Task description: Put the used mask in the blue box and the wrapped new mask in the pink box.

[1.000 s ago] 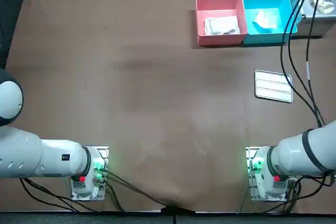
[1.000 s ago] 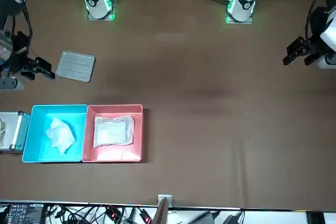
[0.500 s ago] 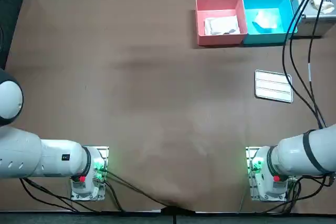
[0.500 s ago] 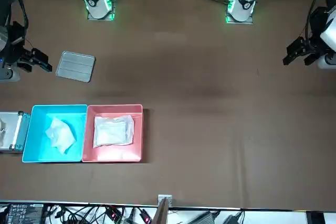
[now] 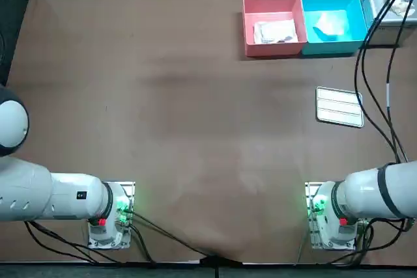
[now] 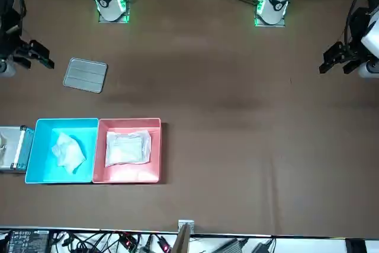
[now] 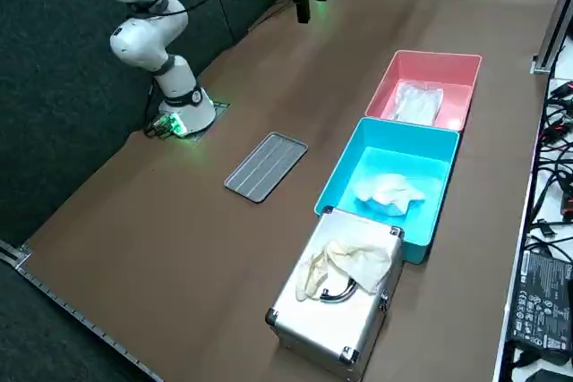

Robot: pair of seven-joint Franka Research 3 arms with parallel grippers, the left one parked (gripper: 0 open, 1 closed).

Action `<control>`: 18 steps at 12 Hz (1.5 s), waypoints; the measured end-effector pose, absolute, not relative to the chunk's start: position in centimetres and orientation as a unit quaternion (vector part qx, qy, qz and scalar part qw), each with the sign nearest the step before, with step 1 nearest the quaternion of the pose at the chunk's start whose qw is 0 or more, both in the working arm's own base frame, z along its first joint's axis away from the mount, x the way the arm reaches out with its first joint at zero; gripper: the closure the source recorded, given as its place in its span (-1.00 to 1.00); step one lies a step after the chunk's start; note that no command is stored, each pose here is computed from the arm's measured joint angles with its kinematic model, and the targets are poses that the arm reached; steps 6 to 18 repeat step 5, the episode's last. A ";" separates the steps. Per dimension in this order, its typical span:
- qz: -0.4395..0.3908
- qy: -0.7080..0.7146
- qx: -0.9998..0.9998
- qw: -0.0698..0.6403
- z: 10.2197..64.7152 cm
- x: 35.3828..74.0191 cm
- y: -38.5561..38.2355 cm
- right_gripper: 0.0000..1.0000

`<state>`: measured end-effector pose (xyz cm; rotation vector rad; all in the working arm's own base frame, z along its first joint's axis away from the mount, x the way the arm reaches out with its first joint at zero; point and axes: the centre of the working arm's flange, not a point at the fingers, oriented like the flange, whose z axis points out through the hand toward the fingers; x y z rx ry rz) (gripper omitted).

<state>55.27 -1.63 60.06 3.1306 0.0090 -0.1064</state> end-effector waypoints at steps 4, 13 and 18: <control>-0.038 -0.004 0.999 0.003 60.3 52.4 -1.1 -1.00; -0.037 -0.005 0.999 0.003 60.4 52.3 -1.1 -1.00; -0.037 -0.005 0.999 0.003 60.4 52.3 -1.1 -1.00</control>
